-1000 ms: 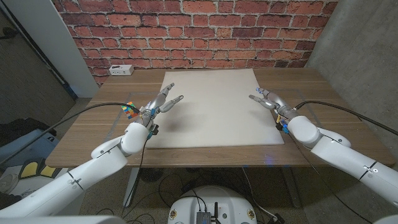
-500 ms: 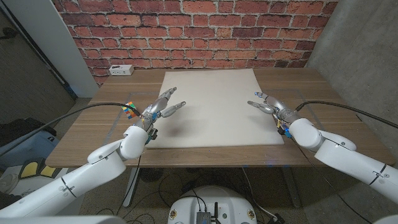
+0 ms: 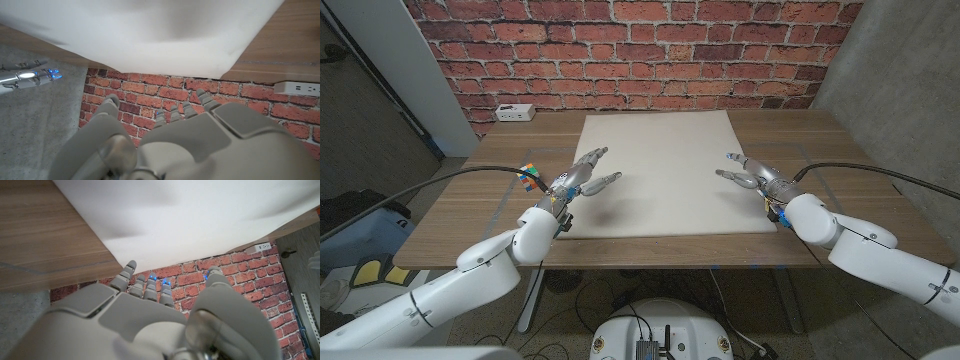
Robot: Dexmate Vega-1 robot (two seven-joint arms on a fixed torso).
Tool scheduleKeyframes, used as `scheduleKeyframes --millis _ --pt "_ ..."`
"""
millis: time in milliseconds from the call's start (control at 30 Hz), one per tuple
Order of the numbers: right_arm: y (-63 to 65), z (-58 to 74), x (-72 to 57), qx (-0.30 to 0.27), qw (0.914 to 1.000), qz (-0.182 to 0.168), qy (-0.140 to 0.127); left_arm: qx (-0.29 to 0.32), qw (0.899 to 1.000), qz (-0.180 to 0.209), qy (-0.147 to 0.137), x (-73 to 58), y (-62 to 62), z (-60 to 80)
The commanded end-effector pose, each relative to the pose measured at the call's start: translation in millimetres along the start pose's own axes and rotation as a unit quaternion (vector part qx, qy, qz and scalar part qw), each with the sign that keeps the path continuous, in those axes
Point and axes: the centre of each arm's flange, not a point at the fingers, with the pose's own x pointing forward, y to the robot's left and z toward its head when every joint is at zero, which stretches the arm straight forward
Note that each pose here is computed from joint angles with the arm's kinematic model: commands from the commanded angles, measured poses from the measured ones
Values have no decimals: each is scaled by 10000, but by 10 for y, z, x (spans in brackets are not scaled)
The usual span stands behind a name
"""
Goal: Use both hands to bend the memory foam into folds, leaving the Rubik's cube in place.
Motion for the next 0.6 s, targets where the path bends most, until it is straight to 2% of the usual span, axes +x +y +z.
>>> scheduleKeyframes --millis 33,600 --pt "102 77 -88 -191 9997 138 49 256 9996 -116 40 -134 5 41" --pt "232 159 -270 -444 9981 358 227 570 9977 -359 107 -274 -16 58"
